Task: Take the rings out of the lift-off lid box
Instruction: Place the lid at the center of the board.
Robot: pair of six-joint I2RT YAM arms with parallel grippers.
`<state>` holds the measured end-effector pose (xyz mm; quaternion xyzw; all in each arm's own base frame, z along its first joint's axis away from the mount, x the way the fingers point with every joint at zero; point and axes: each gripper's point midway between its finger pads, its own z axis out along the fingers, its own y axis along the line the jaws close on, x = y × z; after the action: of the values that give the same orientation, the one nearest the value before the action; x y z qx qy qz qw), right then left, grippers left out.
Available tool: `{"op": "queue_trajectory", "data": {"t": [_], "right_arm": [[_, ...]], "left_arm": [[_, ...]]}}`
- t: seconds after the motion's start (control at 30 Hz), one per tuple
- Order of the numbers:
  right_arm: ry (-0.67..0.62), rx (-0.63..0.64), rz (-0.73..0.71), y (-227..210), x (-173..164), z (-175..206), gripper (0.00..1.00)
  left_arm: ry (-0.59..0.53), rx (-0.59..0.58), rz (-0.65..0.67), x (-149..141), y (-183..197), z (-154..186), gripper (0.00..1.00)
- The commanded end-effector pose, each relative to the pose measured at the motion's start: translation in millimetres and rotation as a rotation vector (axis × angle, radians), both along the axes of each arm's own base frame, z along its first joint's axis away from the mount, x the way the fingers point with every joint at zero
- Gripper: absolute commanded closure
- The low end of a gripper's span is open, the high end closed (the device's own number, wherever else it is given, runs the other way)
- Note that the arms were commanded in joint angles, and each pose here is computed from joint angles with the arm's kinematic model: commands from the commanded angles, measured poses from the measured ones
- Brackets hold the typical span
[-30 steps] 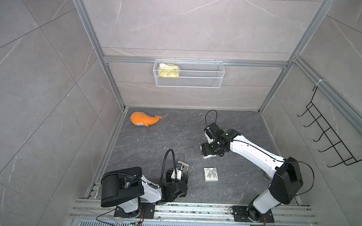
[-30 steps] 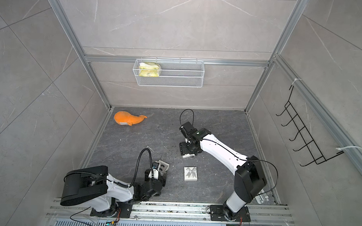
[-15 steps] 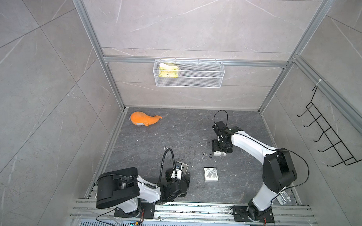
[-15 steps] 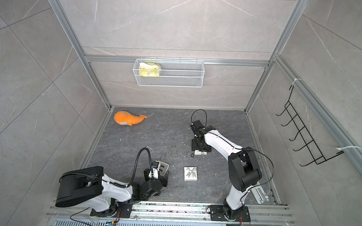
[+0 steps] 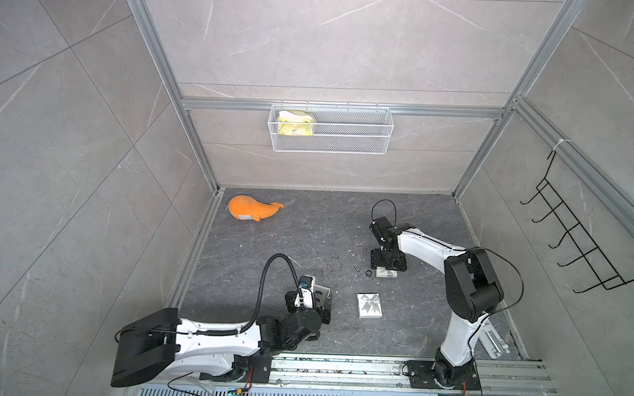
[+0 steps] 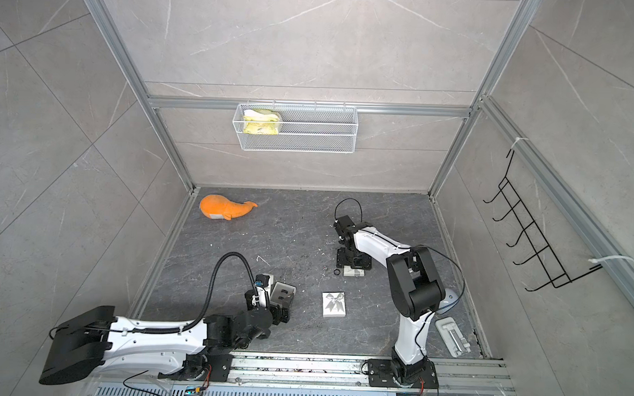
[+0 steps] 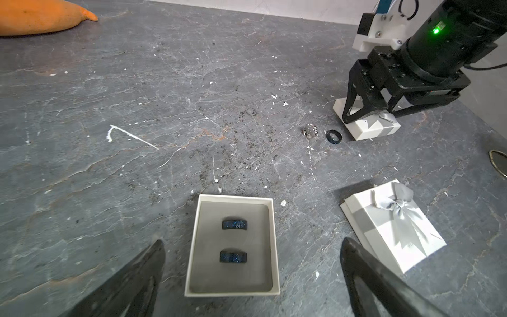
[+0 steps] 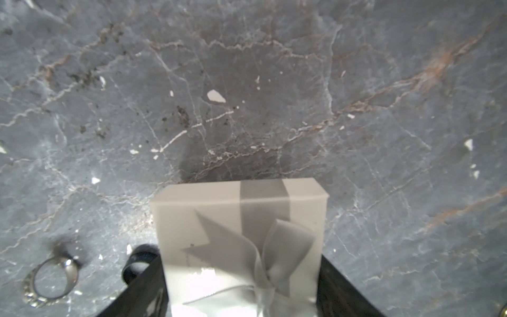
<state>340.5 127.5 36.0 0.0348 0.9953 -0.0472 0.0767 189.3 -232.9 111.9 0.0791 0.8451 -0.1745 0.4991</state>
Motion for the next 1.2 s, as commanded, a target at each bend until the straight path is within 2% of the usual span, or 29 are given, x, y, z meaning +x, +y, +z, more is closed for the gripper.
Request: {"op": "queue_trajectory", "data": {"t": [0.0,0.17,0.23,0.33,0.43,0.57,0.73,0.83,0.97,1.17], "right_arm": [[0.003,0.007,-0.009,0.1,-1.4,0.8,0.18],[-0.068,0.033,0.038,8.5,-0.6,24.6,0.16],[-0.123,0.024,0.119,22.5,-2.0,40.7,0.18],[-0.192,0.015,0.304,65.7,-17.1,61.7,0.22],[-0.173,0.169,0.444,116.1,-42.6,66.9,0.29],[-0.199,0.249,0.57,155.4,-69.9,75.5,0.32],[-0.202,0.256,0.723,187.1,-95.7,70.7,0.4],[-0.198,0.215,0.798,199.4,-105.4,63.2,0.44],[-0.209,0.221,0.865,217.5,-115.2,58.7,0.52],[-0.185,0.195,0.927,236.1,-122.8,44.6,0.53]], "left_arm": [[0.029,0.046,0.056,8.5,24.5,18.0,0.0],[0.094,0.002,0.092,17.3,58.7,25.5,0.0],[0.105,-0.028,0.091,17.9,65.8,23.4,0.0],[0.149,-0.043,0.107,17.6,71.9,13.4,0.0],[0.227,-0.049,0.109,17.4,71.8,1.5,0.0],[0.341,-0.038,0.112,14.1,71.4,-11.7,0.0],[0.413,0.027,0.181,8.0,88.5,-24.4,0.0],[0.45,0.015,0.184,3.6,90.9,-28.9,0.0],[0.484,-0.013,0.172,1.0,87.6,-31.2,0.0],[0.516,-0.039,0.189,-1.8,93.5,-37.8,0.01]]}}
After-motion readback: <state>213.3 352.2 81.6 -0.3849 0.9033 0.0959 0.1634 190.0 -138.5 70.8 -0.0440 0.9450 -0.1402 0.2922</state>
